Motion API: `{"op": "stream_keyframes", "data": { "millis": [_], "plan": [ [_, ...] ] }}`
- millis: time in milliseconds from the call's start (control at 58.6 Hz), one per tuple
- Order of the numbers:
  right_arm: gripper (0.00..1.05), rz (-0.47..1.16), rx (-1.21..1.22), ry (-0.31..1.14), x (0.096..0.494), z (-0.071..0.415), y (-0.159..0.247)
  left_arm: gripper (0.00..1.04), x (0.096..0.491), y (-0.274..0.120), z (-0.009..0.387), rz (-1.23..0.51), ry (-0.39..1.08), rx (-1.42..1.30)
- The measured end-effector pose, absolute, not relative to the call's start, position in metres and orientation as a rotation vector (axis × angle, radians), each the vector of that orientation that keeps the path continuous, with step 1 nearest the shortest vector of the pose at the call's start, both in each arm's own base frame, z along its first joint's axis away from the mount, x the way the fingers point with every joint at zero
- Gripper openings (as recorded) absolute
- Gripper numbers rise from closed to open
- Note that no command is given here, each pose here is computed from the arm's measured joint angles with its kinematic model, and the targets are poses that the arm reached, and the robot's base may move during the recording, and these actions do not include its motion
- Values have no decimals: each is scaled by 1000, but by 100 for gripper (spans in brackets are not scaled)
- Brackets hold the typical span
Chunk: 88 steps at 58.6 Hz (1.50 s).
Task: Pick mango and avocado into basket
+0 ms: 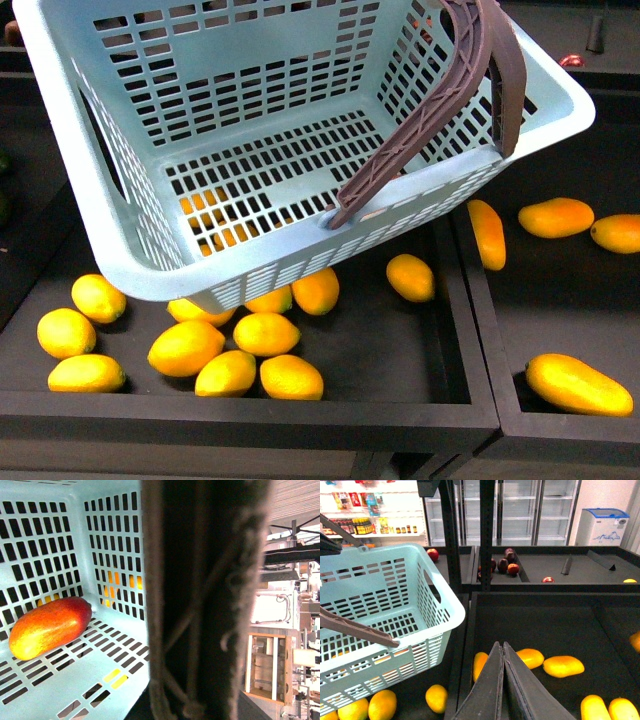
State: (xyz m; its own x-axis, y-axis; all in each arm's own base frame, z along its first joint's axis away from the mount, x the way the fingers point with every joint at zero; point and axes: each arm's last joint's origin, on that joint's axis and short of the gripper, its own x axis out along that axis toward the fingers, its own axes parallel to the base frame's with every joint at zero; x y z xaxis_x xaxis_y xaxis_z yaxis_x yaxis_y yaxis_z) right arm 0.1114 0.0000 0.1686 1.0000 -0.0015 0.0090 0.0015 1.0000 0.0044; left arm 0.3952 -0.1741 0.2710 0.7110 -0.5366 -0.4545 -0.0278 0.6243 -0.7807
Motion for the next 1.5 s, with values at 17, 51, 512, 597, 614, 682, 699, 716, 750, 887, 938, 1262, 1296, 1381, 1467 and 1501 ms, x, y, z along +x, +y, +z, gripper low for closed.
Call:
{"op": "stream_keyframes", "data": {
  "millis": [17, 51, 512, 597, 614, 682, 699, 716, 750, 887, 938, 1262, 1296, 1381, 1467, 1501],
  "plan": [
    [2, -2, 4, -9, 111, 168, 0, 6, 395, -174, 271, -325, 738, -860],
    [2, -2, 4, -9, 110, 168, 0, 6, 395, -174, 271, -325, 738, -860],
    [3, 1, 2, -2, 98, 165, 0, 6, 395, -174, 271, -326, 737, -859],
    [22, 2, 3, -2, 98, 165, 0, 6, 395, -174, 271, -326, 738, -861],
    [23, 2, 3, -2, 98, 165, 0, 6, 395, -174, 272, -326, 738, -861],
    [36, 2, 3, -2, 98, 165, 0, 6, 395, -174, 271, -325, 737, -859],
    [39, 2, 3, -2, 98, 165, 0, 6, 395, -174, 271, -324, 736, -859],
    [41, 2, 3, -2, 98, 165, 0, 6, 395, -174, 271, -324, 736, -859],
    [48, 2, 3, -2, 98, 165, 0, 6, 395, -174, 271, -324, 736, -859],
    [78, 2, 3, -2, 98, 165, 0, 6, 395, -174, 271, -325, 737, -859],
    [87, 2, 3, -2, 98, 165, 0, 6, 395, -174, 271, -325, 737, -859],
    [97, -2, 3, -1, 98, 165, 0, 6, 392, -179, 272, -353, 758, -870],
    [97, -2, 4, -1, 98, 165, 0, 6, 392, -179, 272, -350, 756, -870],
    [97, -2, 4, -1, 98, 165, 0, 6, 393, -179, 272, -338, 748, -866],
    [97, -1, 3, 0, 98, 165, 0, 6, 393, -177, 272, -331, 742, -862],
    [97, -2, 4, 2, 98, 165, 0, 6, 394, -176, 271, -327, 740, -863]
  ]
}}
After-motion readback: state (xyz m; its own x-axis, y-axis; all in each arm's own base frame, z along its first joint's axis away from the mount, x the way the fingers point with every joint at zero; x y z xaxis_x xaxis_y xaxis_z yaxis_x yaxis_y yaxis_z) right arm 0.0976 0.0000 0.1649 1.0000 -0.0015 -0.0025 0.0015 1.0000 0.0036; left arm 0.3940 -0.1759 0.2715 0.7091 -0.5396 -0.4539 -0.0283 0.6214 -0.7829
